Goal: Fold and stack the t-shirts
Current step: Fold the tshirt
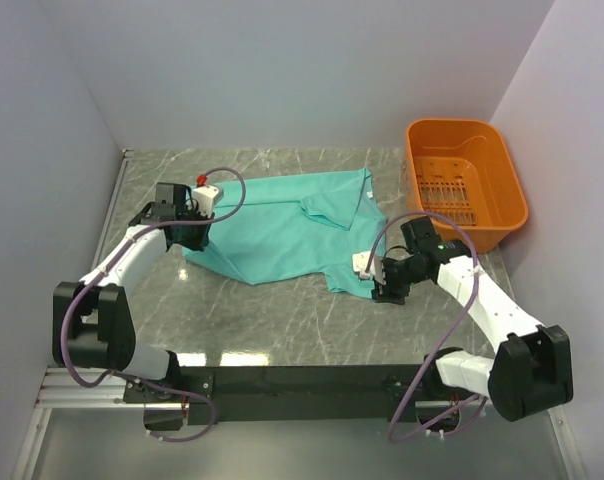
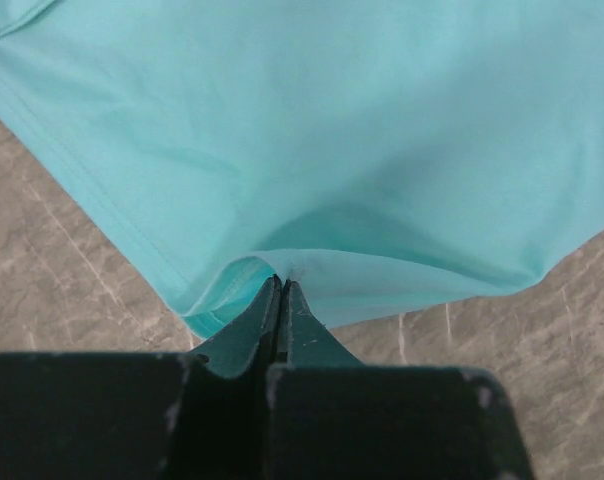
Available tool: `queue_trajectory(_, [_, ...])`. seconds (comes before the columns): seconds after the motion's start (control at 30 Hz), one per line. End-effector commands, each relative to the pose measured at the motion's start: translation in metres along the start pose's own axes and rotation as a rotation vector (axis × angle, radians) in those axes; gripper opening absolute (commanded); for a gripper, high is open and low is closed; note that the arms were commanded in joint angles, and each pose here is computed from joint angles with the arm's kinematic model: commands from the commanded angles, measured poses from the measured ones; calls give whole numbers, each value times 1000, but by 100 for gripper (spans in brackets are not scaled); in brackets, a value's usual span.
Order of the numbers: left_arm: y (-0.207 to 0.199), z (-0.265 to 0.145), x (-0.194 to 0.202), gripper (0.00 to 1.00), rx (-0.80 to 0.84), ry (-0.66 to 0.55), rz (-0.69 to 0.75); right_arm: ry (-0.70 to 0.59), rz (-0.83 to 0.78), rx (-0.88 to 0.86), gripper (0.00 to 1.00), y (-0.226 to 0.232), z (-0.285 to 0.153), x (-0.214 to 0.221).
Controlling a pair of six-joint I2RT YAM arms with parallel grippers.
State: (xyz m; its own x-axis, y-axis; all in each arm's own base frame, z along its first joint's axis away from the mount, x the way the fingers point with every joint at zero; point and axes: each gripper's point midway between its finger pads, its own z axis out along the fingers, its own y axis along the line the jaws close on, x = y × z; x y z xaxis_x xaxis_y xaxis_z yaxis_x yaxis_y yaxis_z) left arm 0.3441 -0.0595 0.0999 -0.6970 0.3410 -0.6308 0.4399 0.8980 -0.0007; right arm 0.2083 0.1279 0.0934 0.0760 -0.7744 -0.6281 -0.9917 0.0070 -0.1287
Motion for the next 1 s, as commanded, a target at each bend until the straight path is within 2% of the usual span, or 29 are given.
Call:
queue_trajectory(0.0, [-8,0,-4,1,28,-31,-3,66,-166,-47,61,4,4,14])
queue_trajectory(0.2, [-11,1,-3,1,32,-37,-1,168,-120,9,59,-13,24,40])
queue_trajectory(0.67, [-14,-2,-6,1,38,-60,4,233,-50,-34,51,-20,57,57])
queue_trajectory(0.87, [-14,-8,-9,1,32,-81,8,235,-33,-11,24,-24,56,54])
queue_trajectory(0.9, [-14,-10,-10,1,29,-88,8,228,-29,-4,16,-24,55,52])
queue_trajectory(0.97, [-14,-14,-13,0,20,-99,14,205,-16,35,10,-31,43,43])
